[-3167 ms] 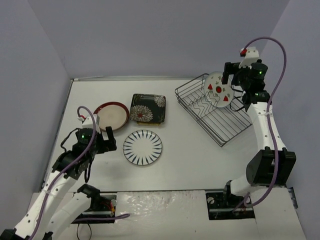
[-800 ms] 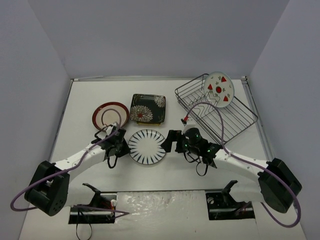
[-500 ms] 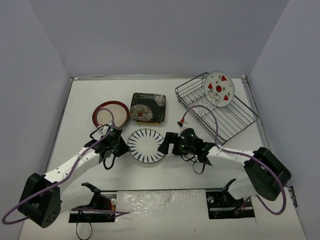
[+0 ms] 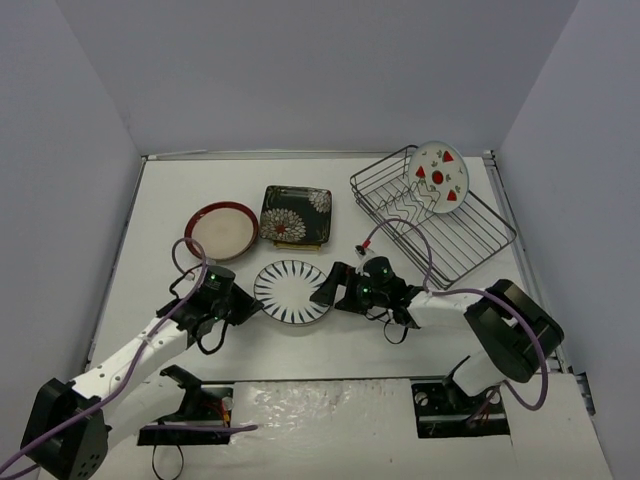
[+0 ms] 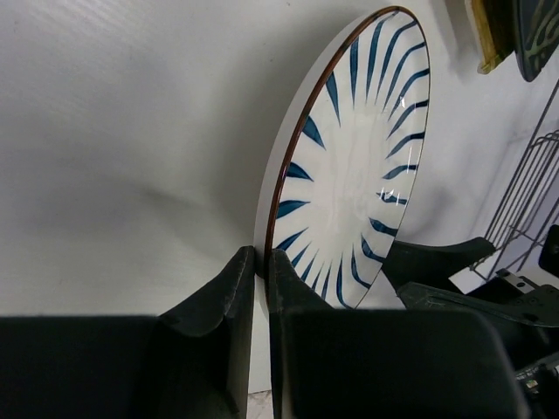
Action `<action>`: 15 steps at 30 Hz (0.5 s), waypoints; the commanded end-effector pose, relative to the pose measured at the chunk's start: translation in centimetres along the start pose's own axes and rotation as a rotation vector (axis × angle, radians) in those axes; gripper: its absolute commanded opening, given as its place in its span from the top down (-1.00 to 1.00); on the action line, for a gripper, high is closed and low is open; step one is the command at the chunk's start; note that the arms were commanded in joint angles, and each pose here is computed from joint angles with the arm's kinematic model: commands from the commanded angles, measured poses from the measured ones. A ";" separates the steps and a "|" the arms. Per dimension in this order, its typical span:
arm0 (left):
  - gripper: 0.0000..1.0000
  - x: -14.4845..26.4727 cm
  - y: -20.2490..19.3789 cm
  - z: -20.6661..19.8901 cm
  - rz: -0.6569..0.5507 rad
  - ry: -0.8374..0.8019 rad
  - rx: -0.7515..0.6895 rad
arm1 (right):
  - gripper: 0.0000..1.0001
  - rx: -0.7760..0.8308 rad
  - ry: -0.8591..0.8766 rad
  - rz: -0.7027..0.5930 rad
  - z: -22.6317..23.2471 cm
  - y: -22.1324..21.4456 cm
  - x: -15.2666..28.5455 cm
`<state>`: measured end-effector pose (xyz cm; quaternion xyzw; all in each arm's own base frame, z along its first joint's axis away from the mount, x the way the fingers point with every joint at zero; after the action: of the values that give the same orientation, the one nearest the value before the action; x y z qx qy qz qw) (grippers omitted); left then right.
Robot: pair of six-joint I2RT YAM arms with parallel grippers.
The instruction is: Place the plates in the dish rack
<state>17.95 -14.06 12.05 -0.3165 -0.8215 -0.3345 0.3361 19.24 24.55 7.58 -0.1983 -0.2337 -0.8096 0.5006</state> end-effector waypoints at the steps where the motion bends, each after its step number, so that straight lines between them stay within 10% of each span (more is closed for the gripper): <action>1: 1.00 1.1 1.1 -3.7 -0.028 -0.205 0.148 | -1.00 -0.039 0.074 0.035 1.1 0.0 -0.7; 15: 1.00 1.3 0.3 -3.7 0.015 -0.271 0.243 | -0.98 -0.184 0.093 0.089 0.0 -0.7 -2.9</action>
<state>16.67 -14.37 10.77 -0.3120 -0.8481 -0.2434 0.3523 20.12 26.84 7.37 -0.1840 -0.1434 -0.8180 0.5257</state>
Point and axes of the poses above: each gripper's point midway between its finger pads, its own x axis back along the fingers, its own z axis along the line the jaws close on, y = z × x, the point moved 6 cm from there along x, back along the fingers, and after that the axes turned 13 degrees about -x, right-handed, at the moved point
